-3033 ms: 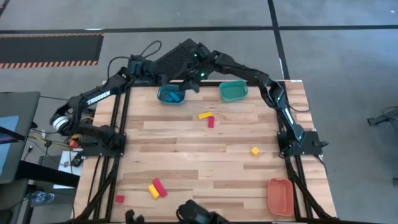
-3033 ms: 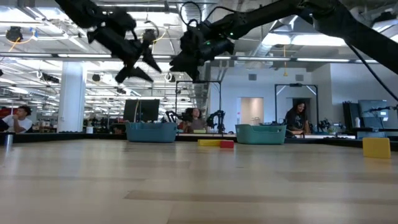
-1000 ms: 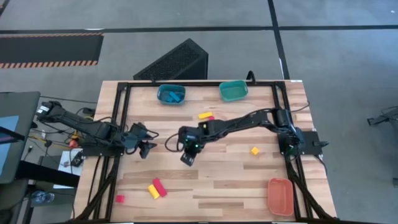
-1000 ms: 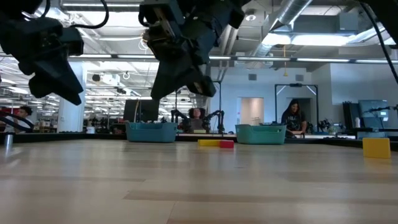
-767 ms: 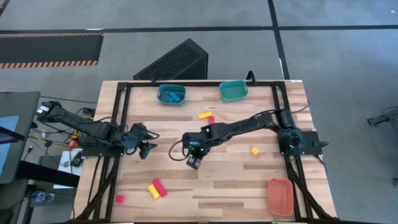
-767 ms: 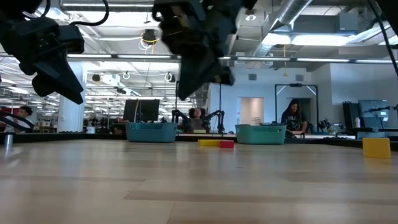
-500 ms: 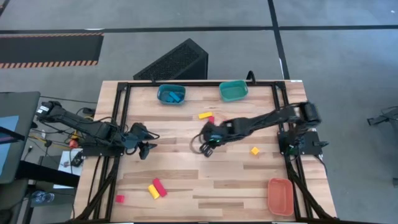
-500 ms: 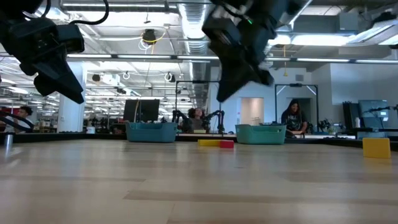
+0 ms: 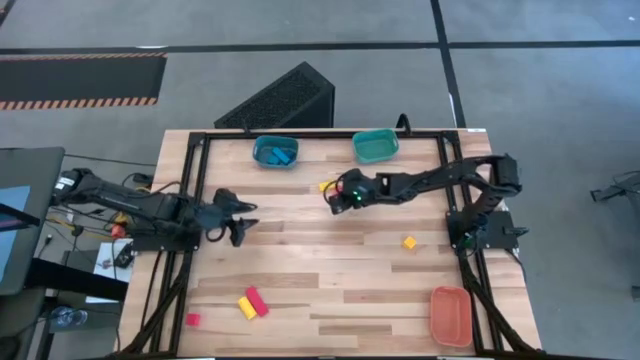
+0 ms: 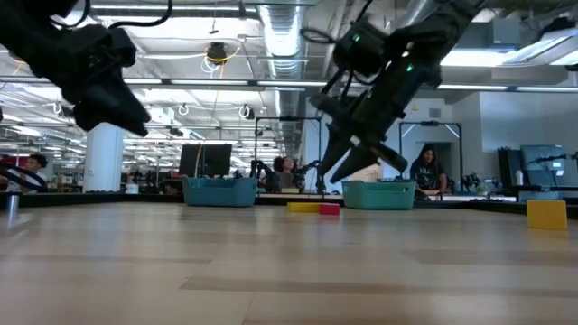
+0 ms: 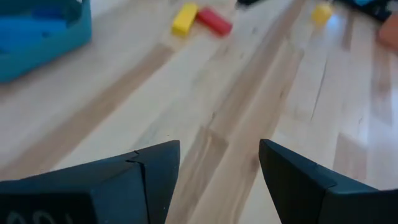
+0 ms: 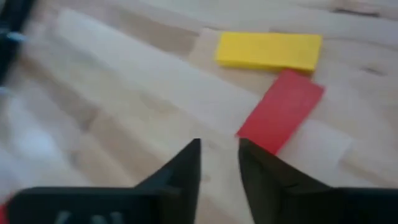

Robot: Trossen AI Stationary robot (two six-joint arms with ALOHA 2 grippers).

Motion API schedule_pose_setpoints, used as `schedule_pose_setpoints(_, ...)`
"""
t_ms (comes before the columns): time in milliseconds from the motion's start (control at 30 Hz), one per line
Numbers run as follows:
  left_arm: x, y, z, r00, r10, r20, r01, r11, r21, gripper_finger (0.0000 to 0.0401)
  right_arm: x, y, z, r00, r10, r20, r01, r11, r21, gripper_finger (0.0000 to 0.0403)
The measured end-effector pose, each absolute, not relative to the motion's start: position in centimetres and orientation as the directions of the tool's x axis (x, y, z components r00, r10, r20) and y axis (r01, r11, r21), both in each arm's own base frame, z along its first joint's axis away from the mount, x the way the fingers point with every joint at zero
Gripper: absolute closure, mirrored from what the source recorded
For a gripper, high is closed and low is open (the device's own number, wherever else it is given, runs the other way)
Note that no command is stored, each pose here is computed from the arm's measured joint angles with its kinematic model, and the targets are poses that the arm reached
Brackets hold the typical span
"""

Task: Sort & place blocks by color
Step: Put the top red block into the green bin

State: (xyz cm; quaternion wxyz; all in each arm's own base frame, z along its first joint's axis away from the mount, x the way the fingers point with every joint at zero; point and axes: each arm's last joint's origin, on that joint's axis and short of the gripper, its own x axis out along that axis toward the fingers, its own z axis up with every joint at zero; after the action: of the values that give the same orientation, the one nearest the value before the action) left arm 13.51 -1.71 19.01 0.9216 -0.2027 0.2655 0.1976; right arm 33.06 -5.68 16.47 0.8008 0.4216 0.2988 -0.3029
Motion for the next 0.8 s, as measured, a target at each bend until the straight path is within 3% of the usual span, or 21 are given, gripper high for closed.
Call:
schedule_pose_setpoints(133,14.0,-1.1,19.7,0.810,0.292,-0.508,-0.487,0.818,-0.307,0.0193,33.9,-7.3,15.0,0.559,-0.244,-0.792,0.811,0.360,0.461,0.0205)
schedule_pose_setpoints(300,14.2,-0.4,19.9,0.813,0.323,-0.486,-0.513,0.791,-0.333,0.0193,35.1,-7.9,14.2,0.471,-0.226,-0.853,0.858,0.344,0.383,0.0152)
schedule_pose_setpoints(600,14.3,-0.2,19.9,0.809,0.327,-0.488,-0.522,0.781,-0.343,0.0193,37.3,-8.3,12.9,0.366,-0.204,-0.908,0.895,0.345,0.284,0.0159)
schedule_pose_setpoints(800,14.3,-0.2,19.9,0.809,0.327,-0.488,-0.523,0.779,-0.345,0.0193,37.7,-8.1,12.8,0.305,-0.187,-0.934,0.884,0.421,0.204,0.0191)
